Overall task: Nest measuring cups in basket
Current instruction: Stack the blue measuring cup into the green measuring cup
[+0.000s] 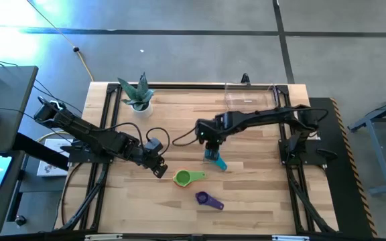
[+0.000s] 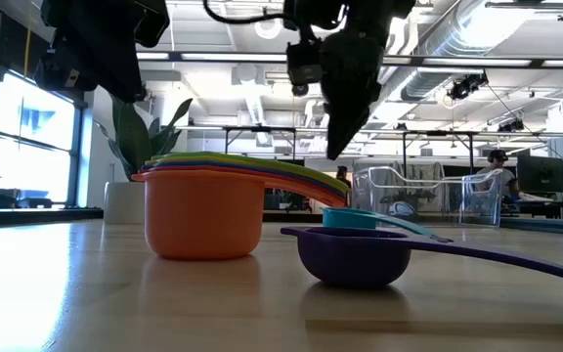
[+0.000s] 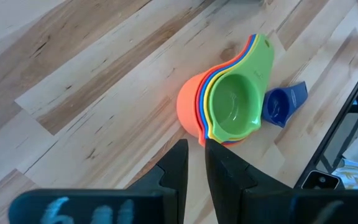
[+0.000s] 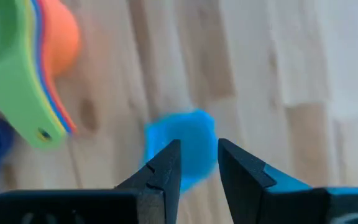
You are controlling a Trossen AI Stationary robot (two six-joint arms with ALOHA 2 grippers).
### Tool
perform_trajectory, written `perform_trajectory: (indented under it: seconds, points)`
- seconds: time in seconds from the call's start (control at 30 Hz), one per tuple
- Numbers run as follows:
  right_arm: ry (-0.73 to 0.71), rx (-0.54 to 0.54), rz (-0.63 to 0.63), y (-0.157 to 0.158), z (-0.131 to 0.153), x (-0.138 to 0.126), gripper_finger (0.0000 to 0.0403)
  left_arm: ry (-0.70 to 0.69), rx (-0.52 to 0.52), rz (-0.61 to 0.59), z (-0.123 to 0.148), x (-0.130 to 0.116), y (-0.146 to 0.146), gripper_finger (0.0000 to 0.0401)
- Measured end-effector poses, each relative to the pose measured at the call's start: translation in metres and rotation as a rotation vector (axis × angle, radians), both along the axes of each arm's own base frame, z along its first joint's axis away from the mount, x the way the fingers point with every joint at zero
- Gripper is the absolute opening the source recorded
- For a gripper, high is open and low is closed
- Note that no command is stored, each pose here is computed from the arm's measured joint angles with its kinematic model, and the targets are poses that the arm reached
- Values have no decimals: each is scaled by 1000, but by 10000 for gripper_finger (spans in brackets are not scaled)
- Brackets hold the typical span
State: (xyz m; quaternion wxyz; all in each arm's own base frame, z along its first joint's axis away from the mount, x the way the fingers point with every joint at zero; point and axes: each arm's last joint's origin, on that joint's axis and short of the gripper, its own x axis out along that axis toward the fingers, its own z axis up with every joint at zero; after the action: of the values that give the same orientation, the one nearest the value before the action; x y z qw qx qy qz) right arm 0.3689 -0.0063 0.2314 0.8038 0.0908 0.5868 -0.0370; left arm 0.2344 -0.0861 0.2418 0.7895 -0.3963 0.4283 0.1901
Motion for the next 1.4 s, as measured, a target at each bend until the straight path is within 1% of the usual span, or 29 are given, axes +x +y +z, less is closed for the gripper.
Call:
perform_trajectory:
  seconds: [0.17, 0.27, 0.37, 0.47, 0.6, 0.73, 1.1, 1.23, 1.4]
  points:
    - [80, -34, -4, -19, 8, -15, 96, 0, -4, 6, 0, 0, 0, 46]
    - [82, -27, -20, -28, 7, -17, 96, 0, -6, 8, 0, 0, 0, 46]
    - [46, 19, -22, -33, -4, -16, 96, 0, -13, 19, 0, 0, 0, 46]
    - [82, 55, -57, -36, -20, -24, 96, 0, -16, 23, 0, 0, 0, 46]
    - [98, 66, -82, -35, -32, -28, 96, 0, -15, 22, 0, 0, 0, 46]
    - [76, 77, -98, -33, -37, -27, 96, 1, -15, 21, 0, 0, 0, 46]
    - [33, 77, -140, -26, -37, -22, 97, 0, -8, 12, 0, 0, 0, 46]
    - [29, 82, -156, -26, -37, -22, 109, -1, 0, 0, 0, 0, 0, 46]
    - [36, 67, -139, -20, -43, -19, 131, -1, 0, -1, 0, 0, 0, 46]
